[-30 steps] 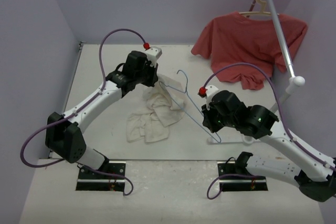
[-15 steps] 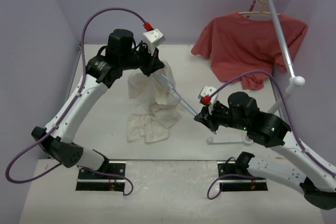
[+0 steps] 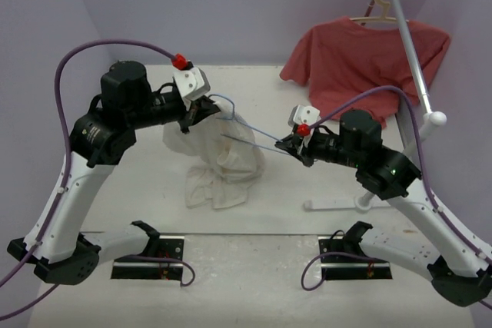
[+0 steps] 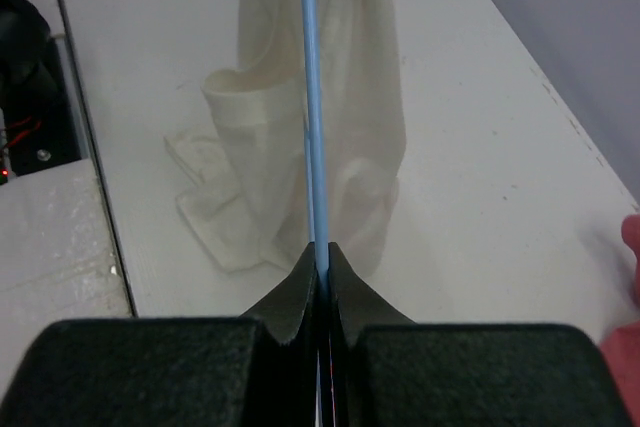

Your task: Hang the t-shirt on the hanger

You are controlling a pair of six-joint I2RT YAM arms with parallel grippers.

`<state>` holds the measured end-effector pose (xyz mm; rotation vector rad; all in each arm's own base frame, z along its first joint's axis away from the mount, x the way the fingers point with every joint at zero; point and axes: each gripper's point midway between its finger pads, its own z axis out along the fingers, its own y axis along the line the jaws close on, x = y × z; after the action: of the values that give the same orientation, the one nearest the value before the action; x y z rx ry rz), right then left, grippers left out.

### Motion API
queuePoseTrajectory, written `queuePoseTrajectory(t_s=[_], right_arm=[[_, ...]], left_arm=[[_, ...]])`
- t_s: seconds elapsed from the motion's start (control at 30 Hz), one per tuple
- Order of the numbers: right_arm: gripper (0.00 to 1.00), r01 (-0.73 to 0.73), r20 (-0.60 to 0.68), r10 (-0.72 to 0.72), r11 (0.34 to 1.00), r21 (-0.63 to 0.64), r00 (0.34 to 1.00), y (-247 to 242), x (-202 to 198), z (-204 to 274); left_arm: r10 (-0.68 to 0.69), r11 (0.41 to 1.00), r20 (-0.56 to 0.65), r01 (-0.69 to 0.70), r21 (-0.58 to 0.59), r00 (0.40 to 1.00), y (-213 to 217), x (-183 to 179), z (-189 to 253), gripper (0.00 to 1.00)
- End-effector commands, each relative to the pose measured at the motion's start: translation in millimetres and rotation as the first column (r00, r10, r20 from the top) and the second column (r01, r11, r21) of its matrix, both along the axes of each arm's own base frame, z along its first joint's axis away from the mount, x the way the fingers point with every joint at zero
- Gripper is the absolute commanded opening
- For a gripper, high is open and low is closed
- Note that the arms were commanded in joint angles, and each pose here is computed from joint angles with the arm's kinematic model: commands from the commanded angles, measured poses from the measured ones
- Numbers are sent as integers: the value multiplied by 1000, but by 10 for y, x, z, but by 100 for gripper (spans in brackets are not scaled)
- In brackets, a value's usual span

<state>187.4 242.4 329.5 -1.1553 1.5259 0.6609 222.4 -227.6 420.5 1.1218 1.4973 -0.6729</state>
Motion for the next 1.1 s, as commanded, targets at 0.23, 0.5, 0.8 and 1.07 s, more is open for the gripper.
queuePoseTrajectory(t_s=[0.23, 0.5, 0.8, 1.07], right_arm=[[0, -255, 176, 210, 920, 297, 962, 498, -154, 271], [0, -228, 199, 159, 891, 394, 967, 515, -81, 89], [0, -281, 230, 186, 815, 506, 955, 571, -120, 91], [0, -218, 166, 149, 793, 569, 975, 523, 97, 35]], left_arm=[[-178, 979, -56, 171, -110, 982, -452, 149, 193, 0], [24, 991, -21, -27, -131, 999, -231, 295, 285, 33], [286, 947, 19, -279, -159, 958, 106, 534, 352, 100], [713, 674, -19, -693, -256, 700, 945, 729, 497, 100]])
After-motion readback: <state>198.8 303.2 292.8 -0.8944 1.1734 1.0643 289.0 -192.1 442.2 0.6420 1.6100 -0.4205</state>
